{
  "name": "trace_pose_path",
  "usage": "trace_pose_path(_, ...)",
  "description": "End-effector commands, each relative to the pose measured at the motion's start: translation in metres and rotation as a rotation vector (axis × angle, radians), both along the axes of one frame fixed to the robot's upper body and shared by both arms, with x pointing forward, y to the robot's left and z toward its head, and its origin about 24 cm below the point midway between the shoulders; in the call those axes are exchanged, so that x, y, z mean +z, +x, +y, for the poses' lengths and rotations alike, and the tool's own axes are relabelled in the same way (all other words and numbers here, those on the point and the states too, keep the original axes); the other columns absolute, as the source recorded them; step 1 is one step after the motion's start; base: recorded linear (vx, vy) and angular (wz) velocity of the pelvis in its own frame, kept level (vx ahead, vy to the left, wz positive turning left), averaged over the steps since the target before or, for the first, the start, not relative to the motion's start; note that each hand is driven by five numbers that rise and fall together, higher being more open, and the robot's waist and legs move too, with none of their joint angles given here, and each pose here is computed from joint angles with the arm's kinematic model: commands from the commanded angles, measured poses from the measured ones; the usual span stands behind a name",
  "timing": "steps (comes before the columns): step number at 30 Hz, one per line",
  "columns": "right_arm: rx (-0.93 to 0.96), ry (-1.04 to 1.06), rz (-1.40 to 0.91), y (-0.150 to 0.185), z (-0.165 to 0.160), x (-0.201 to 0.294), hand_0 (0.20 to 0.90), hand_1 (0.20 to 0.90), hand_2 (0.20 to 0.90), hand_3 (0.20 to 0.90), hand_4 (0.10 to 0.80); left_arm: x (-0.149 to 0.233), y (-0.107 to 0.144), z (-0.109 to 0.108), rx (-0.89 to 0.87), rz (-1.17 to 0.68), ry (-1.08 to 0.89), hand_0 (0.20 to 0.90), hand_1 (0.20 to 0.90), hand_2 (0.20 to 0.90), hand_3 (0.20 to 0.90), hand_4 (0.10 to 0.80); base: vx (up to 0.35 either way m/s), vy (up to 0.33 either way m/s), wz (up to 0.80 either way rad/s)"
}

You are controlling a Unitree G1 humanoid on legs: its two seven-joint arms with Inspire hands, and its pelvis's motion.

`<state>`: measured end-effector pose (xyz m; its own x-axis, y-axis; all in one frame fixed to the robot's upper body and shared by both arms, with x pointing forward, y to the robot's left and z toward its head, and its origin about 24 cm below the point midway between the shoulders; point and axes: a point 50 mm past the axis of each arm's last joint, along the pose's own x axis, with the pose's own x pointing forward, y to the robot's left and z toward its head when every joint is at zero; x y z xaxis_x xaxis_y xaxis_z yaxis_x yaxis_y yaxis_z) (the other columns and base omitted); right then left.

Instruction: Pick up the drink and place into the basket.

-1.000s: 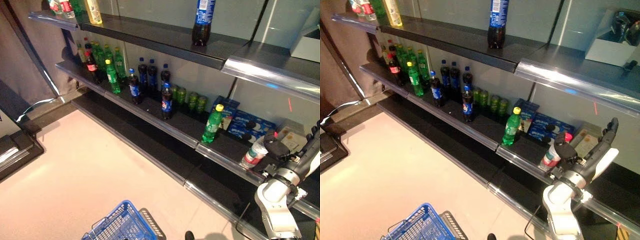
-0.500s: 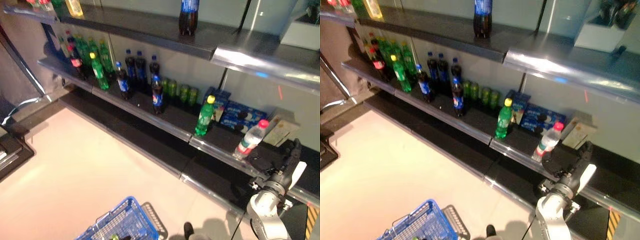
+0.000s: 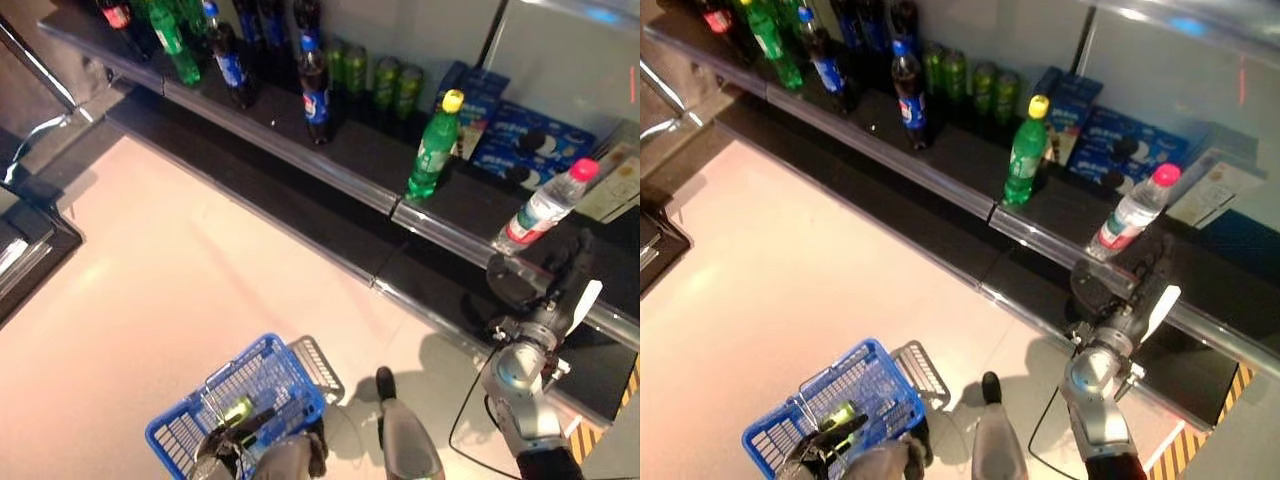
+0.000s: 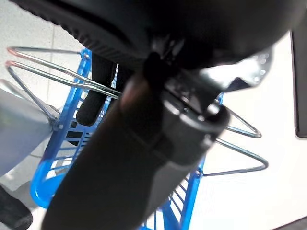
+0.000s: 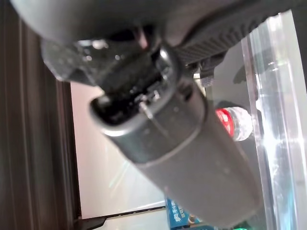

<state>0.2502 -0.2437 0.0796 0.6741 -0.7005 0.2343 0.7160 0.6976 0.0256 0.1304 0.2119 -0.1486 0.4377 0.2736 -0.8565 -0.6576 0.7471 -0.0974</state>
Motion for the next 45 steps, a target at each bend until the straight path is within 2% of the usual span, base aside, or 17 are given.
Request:
trace_pose_path(1, -0.066, -0.057, -0.343, 0.011, -0.008, 0.068, 0.900, 0.900, 0.900, 0.900, 0.800, -0.003, -0.004, -0.029, -0.030, -0.037, -0.109, 0.300, 0.300, 0.300, 0.200, 0.100, -0.082, 0.038, 0.05)
trace_pose_path(12, -0.056, -0.115, -0.457, 0.037, -0.004, 0.123, 0.900, 0.900, 0.900, 0.900, 0.800, 0.001, 0.014, -0.041, -0.065, -0.103, -0.166, 0.300, 0.300, 0.300, 0.200, 0.100, -0.025, 0.034, 0.02)
trace_pose_path(28, -0.169, -0.139, -0.550, 0.048, -0.019, 0.176, 0.900, 0.900, 0.900, 0.900, 0.800, 0.008, 0.029, -0.040, -0.107, -0.145, -0.179, 0.300, 0.300, 0.300, 0.200, 0.100, -0.004, -0.007, 0.01)
trace_pose_path(38, -0.213, -0.208, -0.481, 0.055, -0.033, 0.186, 0.900, 0.900, 0.900, 0.900, 0.800, 0.009, 0.030, -0.037, -0.113, -0.160, -0.188, 0.300, 0.300, 0.300, 0.200, 0.100, 0.016, -0.013, 0.01)
trace_pose_path(45, -0.202, -0.377, -0.374, 0.056, -0.048, 0.193, 0.900, 0.900, 0.900, 0.900, 0.800, 0.010, 0.027, -0.028, -0.114, -0.166, -0.179, 0.300, 0.300, 0.300, 0.200, 0.100, -0.002, -0.014, 0.01)
